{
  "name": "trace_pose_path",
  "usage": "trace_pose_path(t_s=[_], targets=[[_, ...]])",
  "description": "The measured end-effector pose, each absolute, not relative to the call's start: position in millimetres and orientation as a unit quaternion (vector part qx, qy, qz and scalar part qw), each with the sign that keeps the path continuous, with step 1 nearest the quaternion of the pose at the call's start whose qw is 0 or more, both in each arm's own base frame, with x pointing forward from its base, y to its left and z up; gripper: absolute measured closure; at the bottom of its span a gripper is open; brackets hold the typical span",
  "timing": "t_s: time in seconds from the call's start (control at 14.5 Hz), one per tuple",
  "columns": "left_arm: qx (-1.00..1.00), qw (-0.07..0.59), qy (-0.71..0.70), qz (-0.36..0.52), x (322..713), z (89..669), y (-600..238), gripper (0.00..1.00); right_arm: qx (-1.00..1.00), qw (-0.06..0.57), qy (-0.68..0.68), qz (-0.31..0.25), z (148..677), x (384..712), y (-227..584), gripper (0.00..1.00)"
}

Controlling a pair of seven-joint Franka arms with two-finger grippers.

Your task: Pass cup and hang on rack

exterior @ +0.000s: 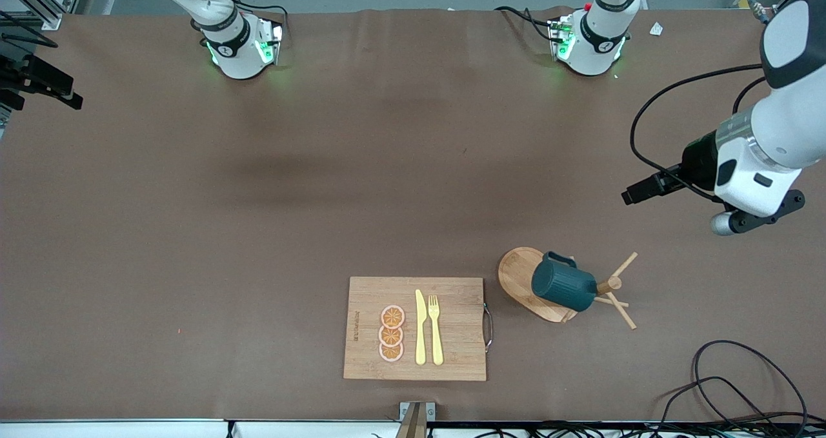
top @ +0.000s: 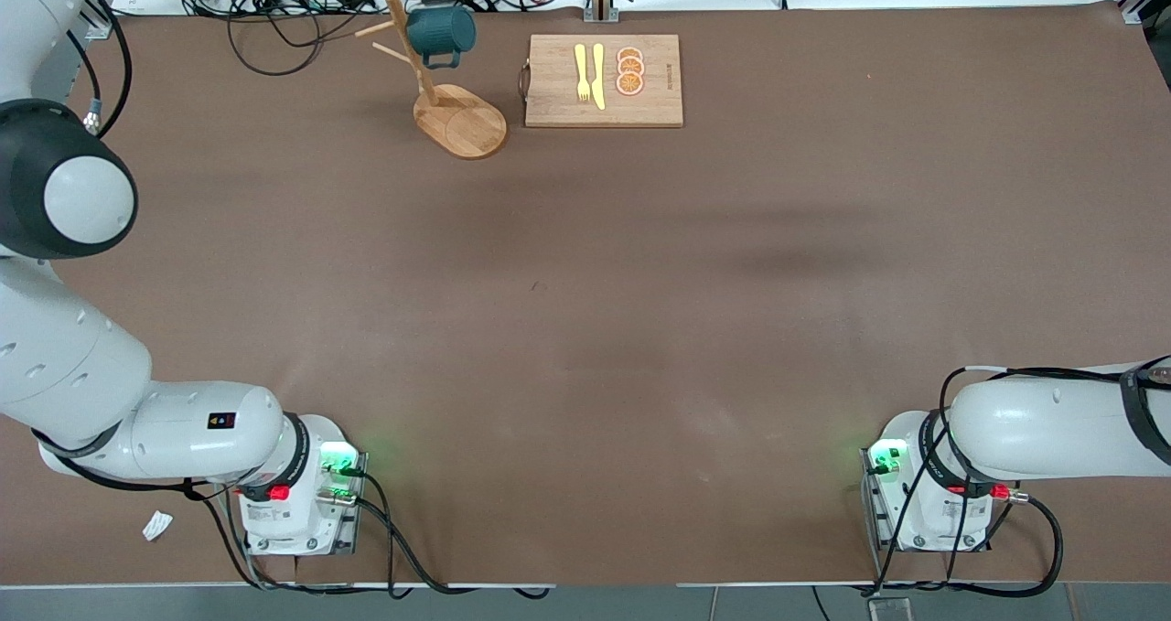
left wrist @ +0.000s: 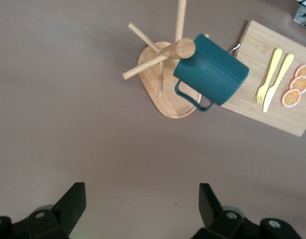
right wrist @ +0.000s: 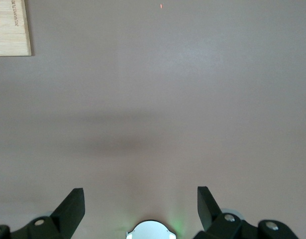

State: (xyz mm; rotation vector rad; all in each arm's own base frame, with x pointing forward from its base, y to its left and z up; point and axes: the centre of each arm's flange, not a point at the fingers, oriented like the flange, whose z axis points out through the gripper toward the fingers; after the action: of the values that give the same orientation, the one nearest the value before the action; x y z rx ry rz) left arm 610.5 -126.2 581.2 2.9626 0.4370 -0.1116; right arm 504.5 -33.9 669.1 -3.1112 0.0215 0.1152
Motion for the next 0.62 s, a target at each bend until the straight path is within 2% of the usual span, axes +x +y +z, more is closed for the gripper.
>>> trace_pose_path(t_s=[0.21,0.62], targets=[[0.995,0.043,0.092,-0.014,606.3,592.7,-121.4,0.00,-0.999,0.014,0.007,0.037,669.1,504.5,-33.9,0.00],[0.998,0.029,0.057,0.001,603.5,602.7,-112.4,0.00,-0.999,0.014,0.007,0.037,669.1,504.5,-33.9,0.00]])
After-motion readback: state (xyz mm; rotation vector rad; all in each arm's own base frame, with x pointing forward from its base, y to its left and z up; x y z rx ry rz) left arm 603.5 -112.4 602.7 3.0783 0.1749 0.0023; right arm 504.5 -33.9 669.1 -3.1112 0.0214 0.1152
